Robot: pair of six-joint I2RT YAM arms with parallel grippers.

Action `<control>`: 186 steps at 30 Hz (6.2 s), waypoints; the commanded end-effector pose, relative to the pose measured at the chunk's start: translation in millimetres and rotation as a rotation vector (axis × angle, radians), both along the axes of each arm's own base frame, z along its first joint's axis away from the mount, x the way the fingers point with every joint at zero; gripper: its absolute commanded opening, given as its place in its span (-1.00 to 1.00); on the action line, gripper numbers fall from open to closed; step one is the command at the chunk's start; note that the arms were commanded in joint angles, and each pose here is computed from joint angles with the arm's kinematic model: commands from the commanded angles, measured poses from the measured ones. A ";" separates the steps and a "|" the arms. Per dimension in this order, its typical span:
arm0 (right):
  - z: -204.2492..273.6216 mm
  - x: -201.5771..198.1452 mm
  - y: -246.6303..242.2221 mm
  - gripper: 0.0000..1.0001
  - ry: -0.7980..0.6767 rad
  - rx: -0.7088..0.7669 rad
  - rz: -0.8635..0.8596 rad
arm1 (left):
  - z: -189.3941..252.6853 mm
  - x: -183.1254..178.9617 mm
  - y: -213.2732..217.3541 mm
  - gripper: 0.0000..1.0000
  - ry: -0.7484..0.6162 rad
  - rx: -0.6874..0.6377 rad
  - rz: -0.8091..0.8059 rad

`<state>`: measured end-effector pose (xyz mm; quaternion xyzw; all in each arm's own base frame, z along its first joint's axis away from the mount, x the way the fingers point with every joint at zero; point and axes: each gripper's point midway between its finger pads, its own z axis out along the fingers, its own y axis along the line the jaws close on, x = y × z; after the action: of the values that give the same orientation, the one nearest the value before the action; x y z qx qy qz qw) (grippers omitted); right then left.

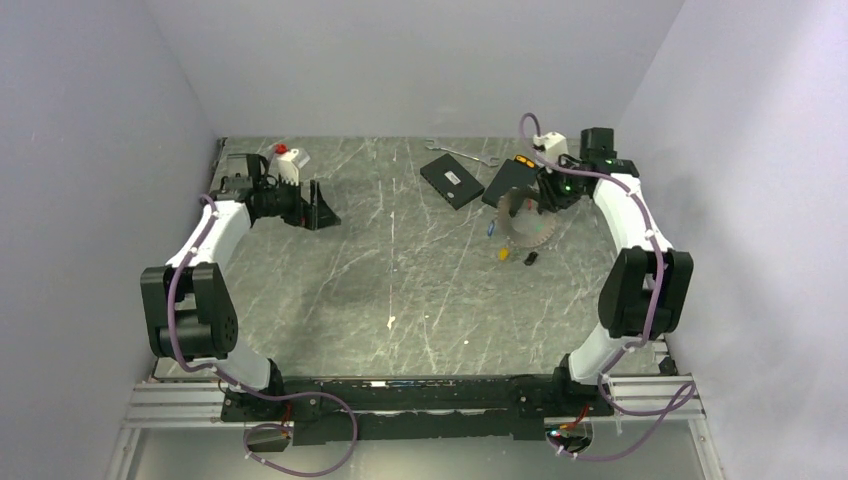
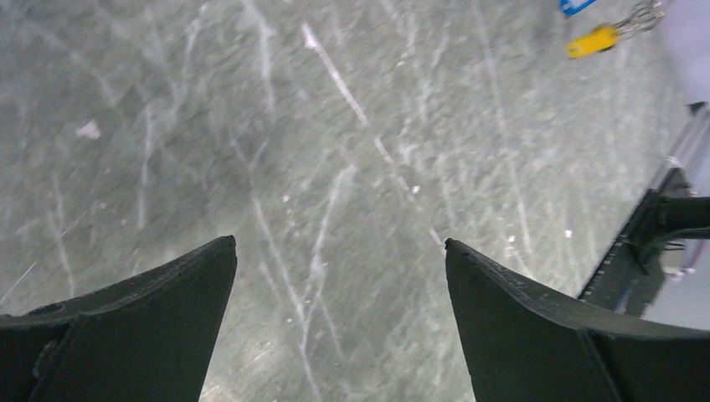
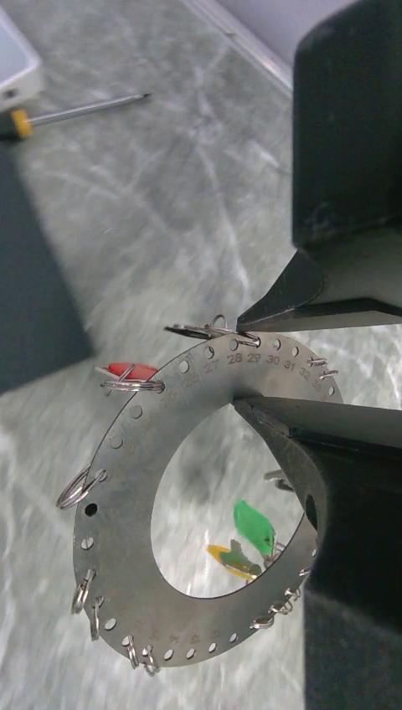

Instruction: Remove the keys from the keyring

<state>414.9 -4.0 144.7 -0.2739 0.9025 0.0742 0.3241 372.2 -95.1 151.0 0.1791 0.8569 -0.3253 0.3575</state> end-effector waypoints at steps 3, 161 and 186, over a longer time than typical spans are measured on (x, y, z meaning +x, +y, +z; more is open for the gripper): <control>54.7 -19.2 85.1 -0.73 -0.097 0.093 0.161 | 71.8 -13.3 -38.4 0.98 -0.032 -0.220 -0.150; 75.7 -189.0 284.6 -0.08 -0.348 0.044 1.035 | 75.3 -105.6 -178.7 -1.00 0.854 -0.664 -0.611; 81.1 -183.7 287.4 -0.40 -0.374 0.026 1.007 | 68.7 -113.9 -189.4 -1.00 0.902 -0.654 -0.638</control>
<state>212.6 273.5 192.1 -0.7106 0.5823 0.1847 0.3490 273.1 -281.8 199.9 0.0981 0.7181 -0.6825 -0.0947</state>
